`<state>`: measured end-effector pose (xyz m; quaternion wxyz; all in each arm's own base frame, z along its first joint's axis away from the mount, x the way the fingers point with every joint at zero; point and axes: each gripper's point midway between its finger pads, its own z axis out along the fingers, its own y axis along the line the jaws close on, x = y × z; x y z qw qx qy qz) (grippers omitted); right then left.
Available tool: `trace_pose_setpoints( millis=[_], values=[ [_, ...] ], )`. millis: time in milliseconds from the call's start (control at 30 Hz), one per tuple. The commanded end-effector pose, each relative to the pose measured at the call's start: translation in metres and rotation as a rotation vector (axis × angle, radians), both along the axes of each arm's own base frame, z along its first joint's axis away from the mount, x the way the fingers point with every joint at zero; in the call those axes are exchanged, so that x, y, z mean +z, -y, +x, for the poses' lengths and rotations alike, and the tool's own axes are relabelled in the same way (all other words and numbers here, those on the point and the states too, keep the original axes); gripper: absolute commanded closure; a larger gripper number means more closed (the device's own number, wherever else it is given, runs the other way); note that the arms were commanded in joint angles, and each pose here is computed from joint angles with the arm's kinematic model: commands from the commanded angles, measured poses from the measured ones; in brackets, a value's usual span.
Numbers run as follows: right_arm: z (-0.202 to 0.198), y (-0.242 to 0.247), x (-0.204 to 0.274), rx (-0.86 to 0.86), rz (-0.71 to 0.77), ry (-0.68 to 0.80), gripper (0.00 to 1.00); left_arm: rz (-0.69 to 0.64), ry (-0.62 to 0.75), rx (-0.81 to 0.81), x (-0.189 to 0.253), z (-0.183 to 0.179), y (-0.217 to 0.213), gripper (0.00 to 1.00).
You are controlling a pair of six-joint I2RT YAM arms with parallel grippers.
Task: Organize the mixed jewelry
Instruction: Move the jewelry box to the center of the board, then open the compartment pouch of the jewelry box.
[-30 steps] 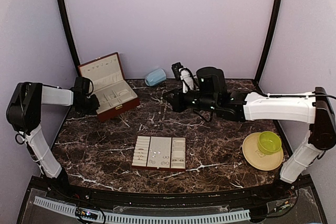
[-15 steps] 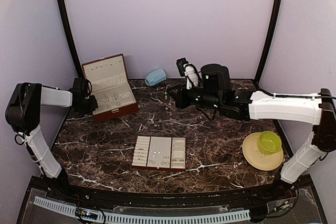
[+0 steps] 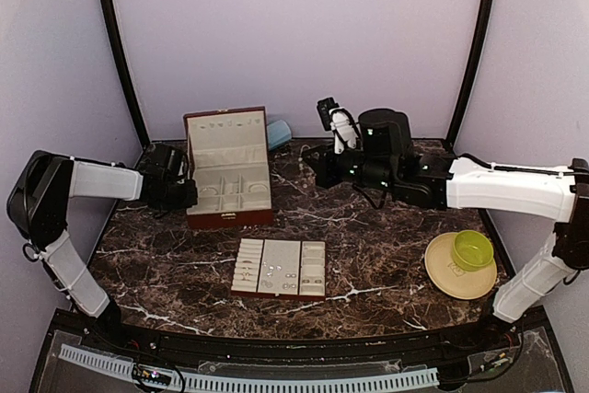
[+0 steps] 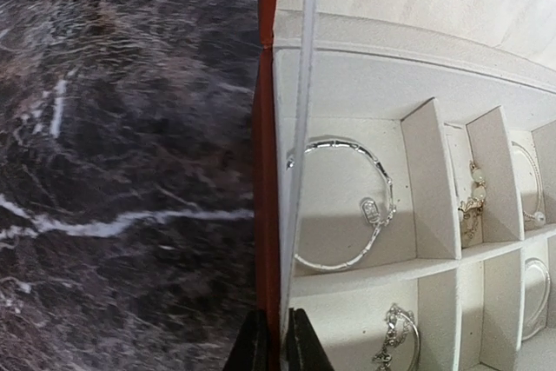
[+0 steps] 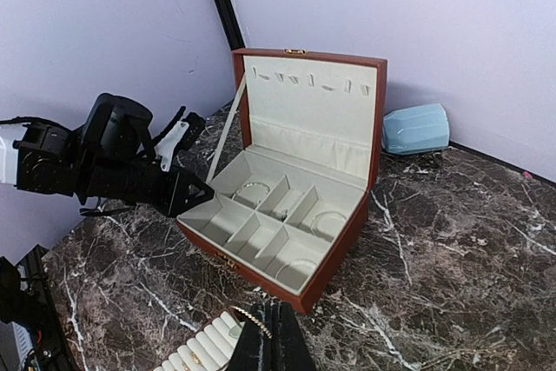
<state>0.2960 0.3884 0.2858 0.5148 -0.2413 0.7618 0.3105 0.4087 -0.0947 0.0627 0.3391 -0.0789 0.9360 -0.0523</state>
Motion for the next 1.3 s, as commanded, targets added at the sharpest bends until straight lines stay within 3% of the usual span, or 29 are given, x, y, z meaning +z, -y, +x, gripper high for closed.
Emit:
trace_pose_setpoints(
  millis=[0, 367, 433, 533, 667, 767, 867, 933, 1067, 1133, 1267],
  values=[
    [0.002, 0.017, 0.018, -0.054, -0.006, 0.045, 1.00, -0.078, 0.007, -0.136, 0.012, -0.019, 0.056, 1.00],
    [0.009, 0.029, 0.033, -0.120, -0.021, 0.069, 1.00, -0.154, -0.009, -0.248, 0.006, -0.044, 0.120, 0.99],
    [0.010, 0.028, 0.036, -0.128, -0.014, 0.073, 1.00, -0.150, -0.009, -0.260, 0.006, -0.049, 0.122, 0.93],
    [0.012, 0.027, 0.040, -0.130, -0.013, 0.079, 1.00, -0.147, 0.063, -0.269, 0.026, -0.048, 0.118, 0.68],
    [0.015, 0.030, 0.043, -0.153, -0.010, 0.085, 1.00, -0.100, 0.193, -0.284, 0.068, -0.045, 0.109, 0.49],
    [0.016, 0.034, 0.042, -0.168, -0.010, 0.087, 1.00, -0.035, 0.272, -0.285, 0.098, -0.044, 0.097, 0.39],
    [0.017, 0.035, 0.044, -0.166, -0.004, 0.087, 1.00, 0.007, 0.319, -0.312, 0.121, -0.041, 0.095, 0.36],
    [0.018, 0.037, 0.043, -0.165, -0.005, 0.085, 1.00, 0.031, 0.343, -0.379, 0.135, -0.040, 0.102, 0.36],
    [0.021, 0.042, 0.038, -0.164, 0.001, 0.079, 1.00, 0.065, 0.435, -0.701, 0.166, -0.041, 0.145, 0.37],
    [0.022, 0.045, 0.035, -0.158, 0.015, 0.069, 1.00, 0.019, 0.483, -0.889, 0.180, -0.048, 0.174, 0.37],
    [0.022, 0.048, 0.031, -0.138, 0.045, 0.051, 1.00, -0.028, 0.557, -1.066, 0.193, -0.037, 0.205, 0.37]
  ],
)
